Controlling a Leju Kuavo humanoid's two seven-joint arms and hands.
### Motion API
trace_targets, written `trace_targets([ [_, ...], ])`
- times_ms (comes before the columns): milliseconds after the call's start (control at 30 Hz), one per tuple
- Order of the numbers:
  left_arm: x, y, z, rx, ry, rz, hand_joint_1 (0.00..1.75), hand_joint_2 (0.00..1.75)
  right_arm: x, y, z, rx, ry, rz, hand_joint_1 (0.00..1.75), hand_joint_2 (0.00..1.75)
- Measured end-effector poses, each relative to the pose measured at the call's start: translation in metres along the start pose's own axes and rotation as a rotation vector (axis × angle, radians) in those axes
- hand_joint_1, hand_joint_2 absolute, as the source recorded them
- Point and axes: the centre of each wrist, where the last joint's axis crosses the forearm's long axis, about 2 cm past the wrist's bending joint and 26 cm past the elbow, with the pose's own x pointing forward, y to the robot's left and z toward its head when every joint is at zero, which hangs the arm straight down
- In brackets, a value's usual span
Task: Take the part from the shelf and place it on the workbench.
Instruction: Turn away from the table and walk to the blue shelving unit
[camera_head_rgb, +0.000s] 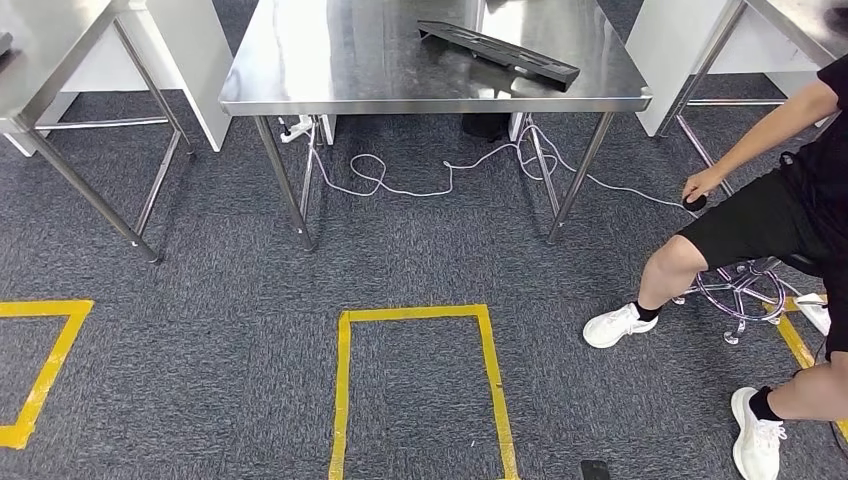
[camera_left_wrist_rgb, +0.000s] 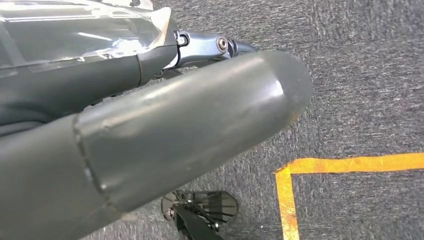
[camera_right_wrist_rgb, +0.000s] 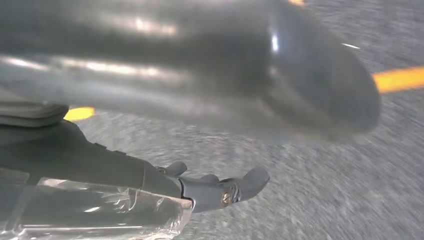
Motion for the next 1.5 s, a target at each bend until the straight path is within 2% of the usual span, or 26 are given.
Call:
trace_targets([
  [167, 0.0, -0.002, 0.001, -0.008, -0.003, -0.005, 0.0, 0.0, -0.02, 0.004, 0.008, 0.089, 0.089, 0.15, 0.0, 0.0],
  [367, 0.0, -0.003, 0.001, -0.02, -0.004, -0.005, 0.0, 0.0, -0.032, -0.001, 0.011, 0.11, 0.119, 0.205, 0.0, 0.0],
  [1500, 0.001, -0.003, 0.001, -0.021, -0.01, -0.015, 0.0, 0.0, -0.035, 0.001, 0.013, 0.15, 0.144, 0.255, 0.0, 0.0],
])
